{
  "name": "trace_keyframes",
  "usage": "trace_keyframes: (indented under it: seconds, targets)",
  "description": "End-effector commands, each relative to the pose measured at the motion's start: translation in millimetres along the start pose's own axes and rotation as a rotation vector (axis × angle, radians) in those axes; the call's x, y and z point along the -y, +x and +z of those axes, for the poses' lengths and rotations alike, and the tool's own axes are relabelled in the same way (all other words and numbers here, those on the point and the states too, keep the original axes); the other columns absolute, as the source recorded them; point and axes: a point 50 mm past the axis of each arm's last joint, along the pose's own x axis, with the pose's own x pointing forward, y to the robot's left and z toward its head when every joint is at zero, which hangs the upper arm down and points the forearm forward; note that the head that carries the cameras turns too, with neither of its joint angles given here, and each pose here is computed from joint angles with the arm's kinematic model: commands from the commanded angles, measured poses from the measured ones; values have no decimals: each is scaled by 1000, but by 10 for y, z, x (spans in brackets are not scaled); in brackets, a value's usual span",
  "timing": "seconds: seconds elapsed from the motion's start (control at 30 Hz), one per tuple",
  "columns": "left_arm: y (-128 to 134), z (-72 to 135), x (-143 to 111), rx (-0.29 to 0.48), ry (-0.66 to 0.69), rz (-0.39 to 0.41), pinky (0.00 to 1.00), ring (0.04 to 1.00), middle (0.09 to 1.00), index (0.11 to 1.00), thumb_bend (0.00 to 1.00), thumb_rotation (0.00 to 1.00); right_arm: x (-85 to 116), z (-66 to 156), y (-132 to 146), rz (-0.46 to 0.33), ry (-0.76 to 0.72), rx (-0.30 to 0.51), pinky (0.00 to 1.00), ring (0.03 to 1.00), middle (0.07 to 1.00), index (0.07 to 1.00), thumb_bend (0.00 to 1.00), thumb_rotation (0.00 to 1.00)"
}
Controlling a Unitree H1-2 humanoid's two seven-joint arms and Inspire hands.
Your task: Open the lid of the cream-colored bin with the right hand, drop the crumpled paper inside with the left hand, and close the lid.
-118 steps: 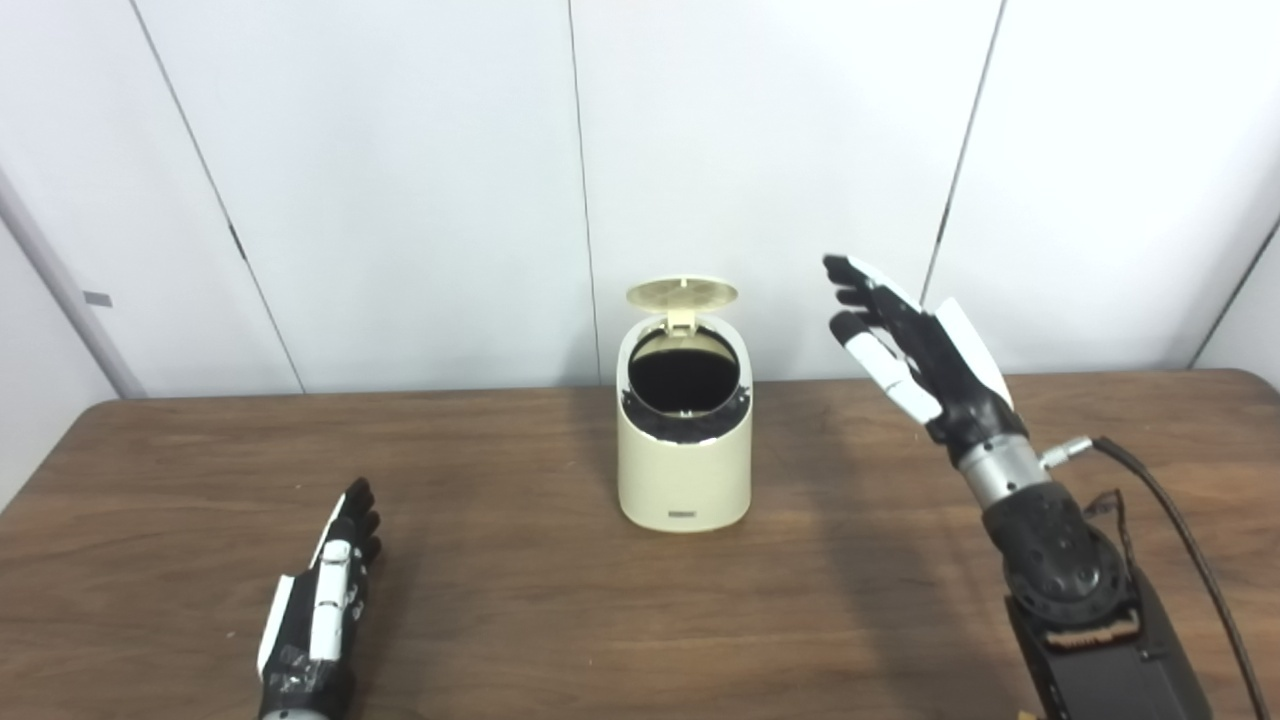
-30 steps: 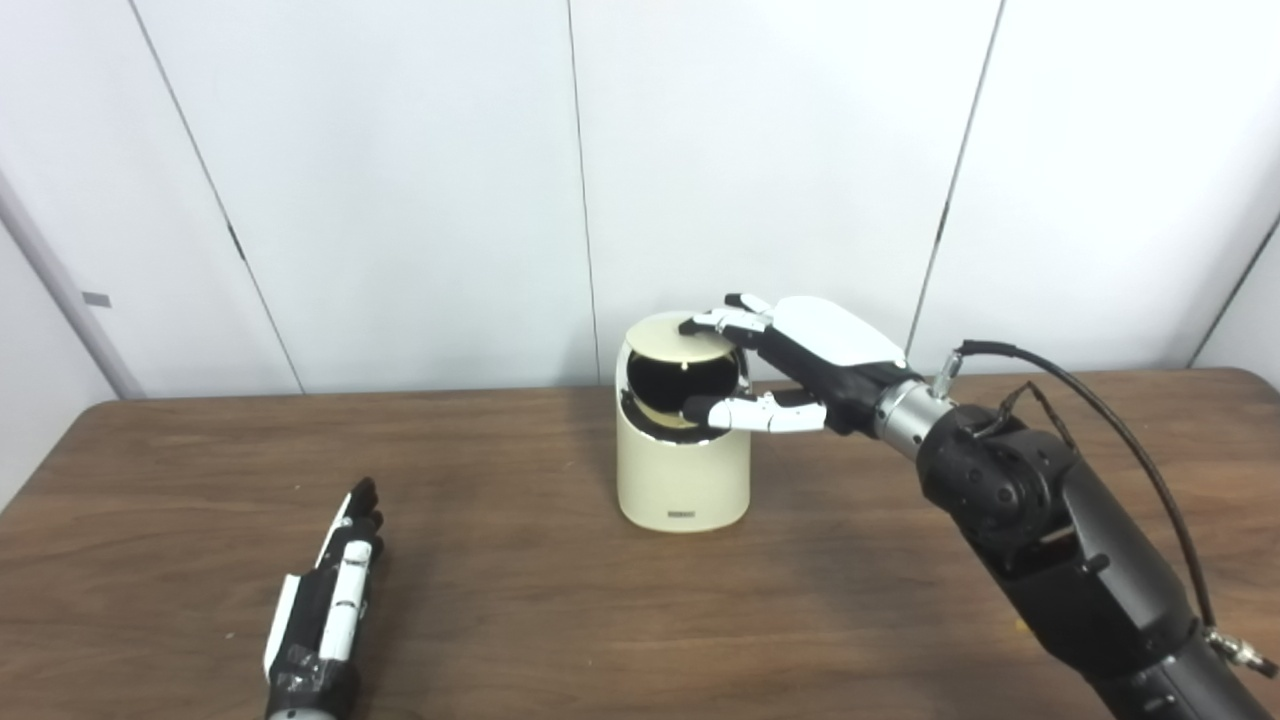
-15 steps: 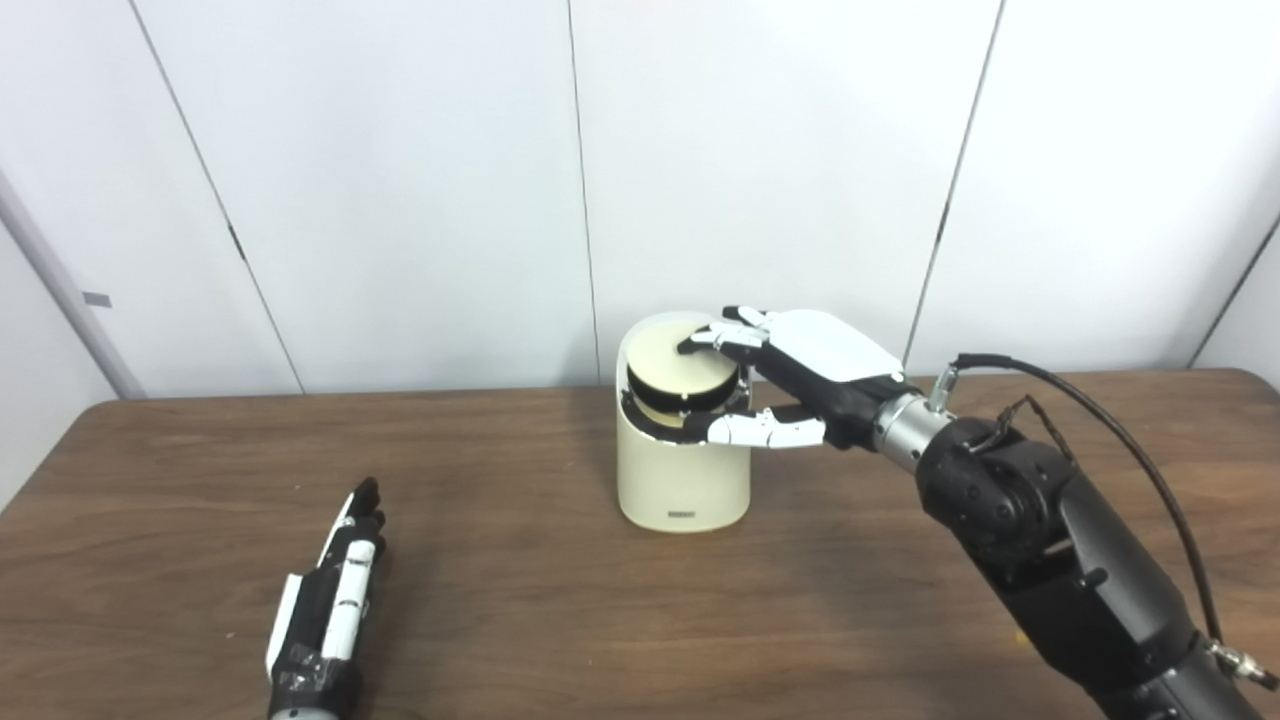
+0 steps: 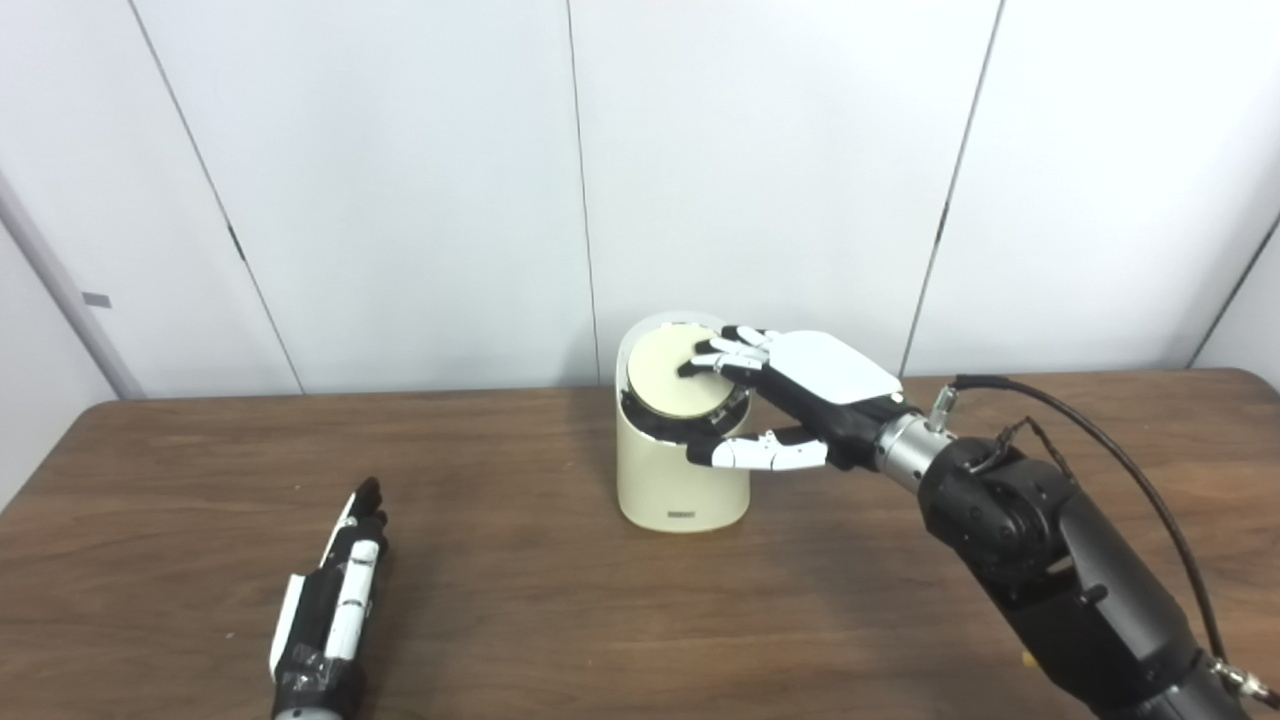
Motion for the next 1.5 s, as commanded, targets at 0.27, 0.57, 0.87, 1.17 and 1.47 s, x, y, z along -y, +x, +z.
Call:
trace_keyframes:
  seconds: [0.27,0.57,0.87,1.17,1.47]
  targets:
    - [-61,-119,102,-39,-29,-12,1000,1000,1000,990,496,813,-29,37,-78,13,-55,29,1000,1000,952,860,583,968]
    - [-55,-135,97,-39,-30,-11,1000,1000,1000,987,517,787,-92,74,-165,21,-111,49,1000,1000,951,859,595,996]
    - [-52,-117,92,-39,-18,-16,1000,1000,1000,993,516,799,-154,90,-212,-4,-158,78,1000,1000,940,868,567,992]
    - [-44,-118,110,-33,-23,-10,1000,995,1000,982,536,775,-183,103,-256,-3,-158,79,1000,1000,946,867,561,999]
    - [-51,-114,100,-28,-28,-8,1000,999,1000,983,509,798,-204,74,-244,12,-162,58,1000,1000,952,865,553,1000]
